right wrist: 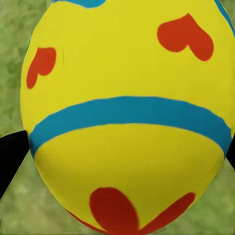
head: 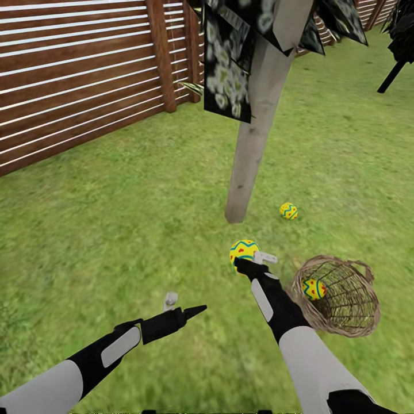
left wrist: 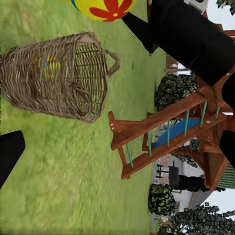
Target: Take the three Easter eggs out of the wicker basket on the lawn in the garden, then place them on the lawn next to a single tree (choose any tree) so that all three eggs are next to the same tree and none are left in the basket.
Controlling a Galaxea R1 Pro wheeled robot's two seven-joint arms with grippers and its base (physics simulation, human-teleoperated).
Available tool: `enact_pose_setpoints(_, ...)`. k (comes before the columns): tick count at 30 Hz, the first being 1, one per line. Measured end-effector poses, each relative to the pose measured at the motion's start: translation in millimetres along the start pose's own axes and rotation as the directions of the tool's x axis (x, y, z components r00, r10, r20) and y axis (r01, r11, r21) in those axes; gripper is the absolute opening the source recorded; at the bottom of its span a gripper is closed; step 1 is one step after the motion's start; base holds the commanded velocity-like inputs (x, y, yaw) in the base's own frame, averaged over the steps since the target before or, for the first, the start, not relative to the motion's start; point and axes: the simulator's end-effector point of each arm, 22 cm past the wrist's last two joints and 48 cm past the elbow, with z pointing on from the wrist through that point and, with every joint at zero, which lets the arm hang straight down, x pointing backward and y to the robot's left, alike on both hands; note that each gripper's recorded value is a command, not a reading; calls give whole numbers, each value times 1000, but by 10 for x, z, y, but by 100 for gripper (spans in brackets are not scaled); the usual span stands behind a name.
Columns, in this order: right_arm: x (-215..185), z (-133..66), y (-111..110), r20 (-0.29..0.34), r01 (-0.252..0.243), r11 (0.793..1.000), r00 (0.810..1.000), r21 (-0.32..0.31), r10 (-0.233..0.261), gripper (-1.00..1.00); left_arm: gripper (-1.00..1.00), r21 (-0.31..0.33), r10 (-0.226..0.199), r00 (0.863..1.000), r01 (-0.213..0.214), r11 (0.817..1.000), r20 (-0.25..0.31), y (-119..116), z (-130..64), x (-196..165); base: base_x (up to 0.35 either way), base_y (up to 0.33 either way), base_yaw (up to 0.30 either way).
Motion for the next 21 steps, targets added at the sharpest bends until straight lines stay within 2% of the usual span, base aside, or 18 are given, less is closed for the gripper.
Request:
enact_pose_setpoints(3,34,50,-19,4,0,1000,1000,2,0,-100,100,-2,-2,1000,2,1000,-4,58,31,28,0,0,0)
enact_pose_setpoints(5,10,82,-19,28,-6,1000,1000,1,6,-100,100,-2,-6,1000,6,1000,-6,85,73,55,0,0,0)
enact_pose_setpoints(10,86,151,108,36,42,999,998,-23,-41,-100,100,-2,-15,1000,15,1000,-10,171,132,98,0,0,0)
enact_pose_setpoints(14,122,204,100,37,45,999,998,-24,-44,-100,100,-2,-17,1000,17,1000,-11,236,154,109,0,0,0)
enact_pose_setpoints(18,-103,202,144,92,39,999,995,-38,-35,-100,100,-3,-16,1000,16,1000,-11,298,170,113,0,0,0)
enact_pose_setpoints(21,-124,236,131,102,36,999,994,-37,-32,-100,100,-5,-18,1000,18,1000,-13,363,181,127,0,0,0)
